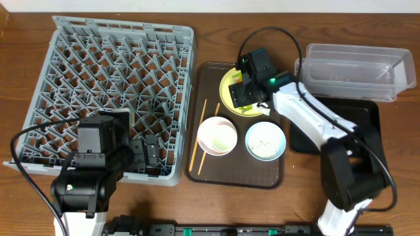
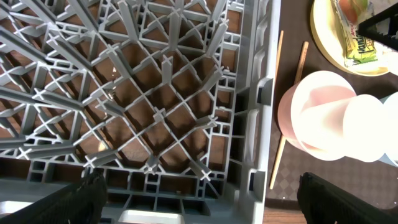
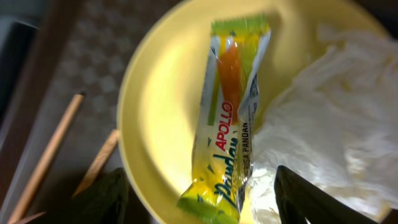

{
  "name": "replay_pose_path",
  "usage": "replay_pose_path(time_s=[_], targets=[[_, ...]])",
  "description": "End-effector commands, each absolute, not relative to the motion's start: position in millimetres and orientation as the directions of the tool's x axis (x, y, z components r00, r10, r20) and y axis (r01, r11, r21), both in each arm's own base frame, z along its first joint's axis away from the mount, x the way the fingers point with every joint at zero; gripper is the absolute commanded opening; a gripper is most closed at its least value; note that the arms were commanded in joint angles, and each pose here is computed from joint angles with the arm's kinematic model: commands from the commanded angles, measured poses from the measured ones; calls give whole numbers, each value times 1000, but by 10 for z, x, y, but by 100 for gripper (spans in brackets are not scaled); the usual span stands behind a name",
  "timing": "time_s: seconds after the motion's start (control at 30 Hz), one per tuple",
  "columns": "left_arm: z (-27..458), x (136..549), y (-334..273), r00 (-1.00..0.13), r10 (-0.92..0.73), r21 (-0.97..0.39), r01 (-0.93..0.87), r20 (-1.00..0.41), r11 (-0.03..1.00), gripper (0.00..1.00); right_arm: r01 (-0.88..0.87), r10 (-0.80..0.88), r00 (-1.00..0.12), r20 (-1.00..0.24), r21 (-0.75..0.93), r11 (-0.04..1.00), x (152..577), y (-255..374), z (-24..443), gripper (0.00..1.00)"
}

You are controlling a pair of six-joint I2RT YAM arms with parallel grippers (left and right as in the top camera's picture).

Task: Sort waste into correct bins and load items into the dishwasher
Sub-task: 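Grasp the snack wrapper on the yellow plate with the right gripper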

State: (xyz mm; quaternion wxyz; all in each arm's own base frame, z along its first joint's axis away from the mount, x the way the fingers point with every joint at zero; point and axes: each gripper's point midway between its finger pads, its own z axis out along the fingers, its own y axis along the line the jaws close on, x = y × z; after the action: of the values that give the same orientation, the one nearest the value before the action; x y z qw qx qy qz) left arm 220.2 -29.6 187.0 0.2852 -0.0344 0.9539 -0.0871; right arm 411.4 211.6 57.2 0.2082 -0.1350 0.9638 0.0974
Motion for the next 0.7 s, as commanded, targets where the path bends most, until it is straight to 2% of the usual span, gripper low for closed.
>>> replay_pose_path(time_s=[0.0,0.03,0.1,0.27,0.3,0.33,0.5,0.67], targets=[[1943,2214,-320,-826,-122,-200,-11,-551,980,98,-236,-167,-904,-393,136,962,4128,2127,400,70],[1943,2214,-321,-826,-122,-201,-11,-550,980,98,-236,-168,-907,-385,134,963,4124,2130,351,68],[1943,2213,-321,-826,-122,-201,-11,-550,980,98,-237,-171,-909,-379,133,962,4124,2142,294,60],[1939,2207,-321,-828,-122,-201,-12,-548,980,98,-229,-157,-904,-397,142,963,4167,2161,321,24],[1935,2202,-321,-829,-122,-201,-12,-545,980,98,-228,-157,-906,-393,141,963,4160,2156,317,14],[1931,2196,-321,-831,-122,-201,-13,-543,980,98,-227,-158,-909,-386,139,964,4146,2145,309,1],[1923,2185,-320,-834,-122,-200,-14,-539,980,98,-224,-158,-912,-379,136,965,4109,2115,371,1],[1923,2185,-320,-834,-122,-200,-14,-539,980,98,-213,-128,-871,-475,130,968,4194,2038,843,1]])
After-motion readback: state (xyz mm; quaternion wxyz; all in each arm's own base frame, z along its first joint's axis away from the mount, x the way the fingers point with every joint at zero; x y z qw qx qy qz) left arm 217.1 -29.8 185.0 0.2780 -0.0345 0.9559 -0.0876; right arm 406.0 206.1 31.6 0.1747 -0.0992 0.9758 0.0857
